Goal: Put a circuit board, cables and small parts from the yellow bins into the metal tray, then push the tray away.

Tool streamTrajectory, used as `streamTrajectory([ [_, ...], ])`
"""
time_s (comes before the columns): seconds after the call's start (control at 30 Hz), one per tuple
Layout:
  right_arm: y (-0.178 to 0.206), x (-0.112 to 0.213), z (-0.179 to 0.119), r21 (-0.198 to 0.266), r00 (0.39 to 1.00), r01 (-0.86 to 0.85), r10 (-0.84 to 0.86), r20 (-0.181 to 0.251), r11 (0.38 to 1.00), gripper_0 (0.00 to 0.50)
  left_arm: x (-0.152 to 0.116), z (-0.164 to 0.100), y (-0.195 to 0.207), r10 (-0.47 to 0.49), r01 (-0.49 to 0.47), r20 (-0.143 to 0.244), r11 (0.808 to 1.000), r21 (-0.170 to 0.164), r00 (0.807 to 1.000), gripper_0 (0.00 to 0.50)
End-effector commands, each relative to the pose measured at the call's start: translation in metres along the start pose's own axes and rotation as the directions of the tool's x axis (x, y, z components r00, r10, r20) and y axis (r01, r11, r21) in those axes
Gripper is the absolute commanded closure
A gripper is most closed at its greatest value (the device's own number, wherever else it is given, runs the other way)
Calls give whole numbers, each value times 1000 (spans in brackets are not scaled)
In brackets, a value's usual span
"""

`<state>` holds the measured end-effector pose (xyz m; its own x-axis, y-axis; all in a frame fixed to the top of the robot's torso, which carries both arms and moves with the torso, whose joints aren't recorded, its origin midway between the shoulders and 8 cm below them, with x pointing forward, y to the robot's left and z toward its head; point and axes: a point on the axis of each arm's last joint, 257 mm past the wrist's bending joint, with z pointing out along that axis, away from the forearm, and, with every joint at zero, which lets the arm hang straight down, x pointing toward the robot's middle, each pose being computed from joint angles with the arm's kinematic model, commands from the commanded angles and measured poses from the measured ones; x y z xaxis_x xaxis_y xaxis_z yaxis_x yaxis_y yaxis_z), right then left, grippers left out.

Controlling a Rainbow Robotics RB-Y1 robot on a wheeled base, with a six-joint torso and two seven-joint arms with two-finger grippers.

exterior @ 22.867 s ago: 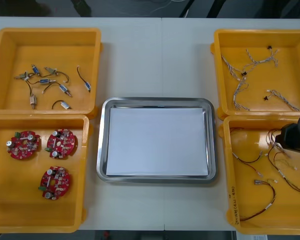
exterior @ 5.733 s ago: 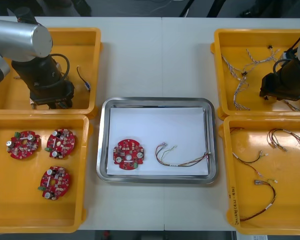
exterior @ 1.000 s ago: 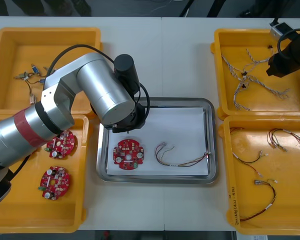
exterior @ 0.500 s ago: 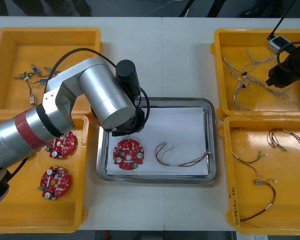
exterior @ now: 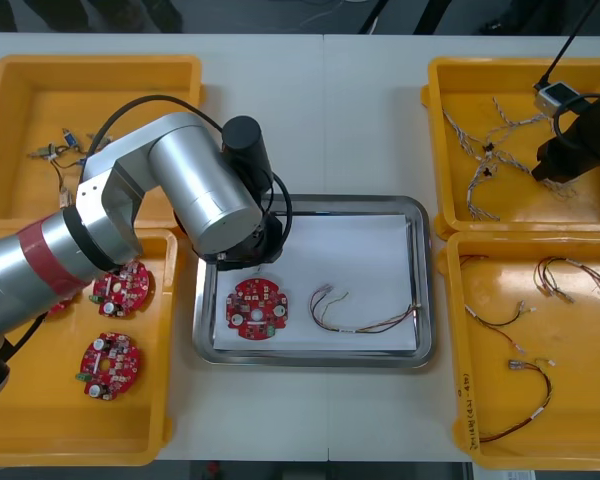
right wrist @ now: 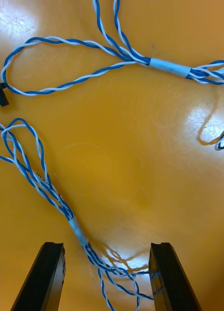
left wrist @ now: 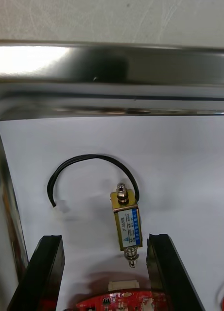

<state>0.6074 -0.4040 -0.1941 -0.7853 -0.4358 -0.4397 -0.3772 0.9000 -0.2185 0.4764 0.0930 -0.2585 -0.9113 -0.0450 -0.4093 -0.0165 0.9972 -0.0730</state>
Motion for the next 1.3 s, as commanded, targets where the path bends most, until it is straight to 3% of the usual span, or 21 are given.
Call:
streamTrajectory([
  [0.03, -27, -38, -37, 39, 998, 25, -27, 57, 999, 0, -21, -22, 14, 4, -4, 2, 1000, 7, 1000, 0],
  [0.2, -27, -40, -35, 43, 997, 46, -49, 59, 998, 0, -29, -45, 19, -23, 23, -30, 1000, 5, 999, 0],
  [0.5, -22, -40, -31, 47, 988, 147, -149, 48, 988, 0, -50, -94, 29, -43, 43, -42, 999, 16, 998, 0],
  [0.7, -15, -30, -18, 6, 984, 174, -174, 43, 985, 0, -64, -127, 43, -43, 44, -48, 999, 22, 998, 0],
  [0.87, -7, -29, -11, -13, 983, 180, -179, 45, 984, 0, -71, -152, 73, -32, 31, -61, 999, -18, 998, 0],
  [1.17, 3, -35, -6, -18, 983, 176, -175, 57, 984, 0, -95, -178, 113, 37, -37, -6, 999, -35, 999, 0],
  [1.3, 4, -36, -4, -11, 982, 180, -179, 56, 984, 0, -102, -186, 126, 33, -33, -4, 999, -22, 999, 0],
])
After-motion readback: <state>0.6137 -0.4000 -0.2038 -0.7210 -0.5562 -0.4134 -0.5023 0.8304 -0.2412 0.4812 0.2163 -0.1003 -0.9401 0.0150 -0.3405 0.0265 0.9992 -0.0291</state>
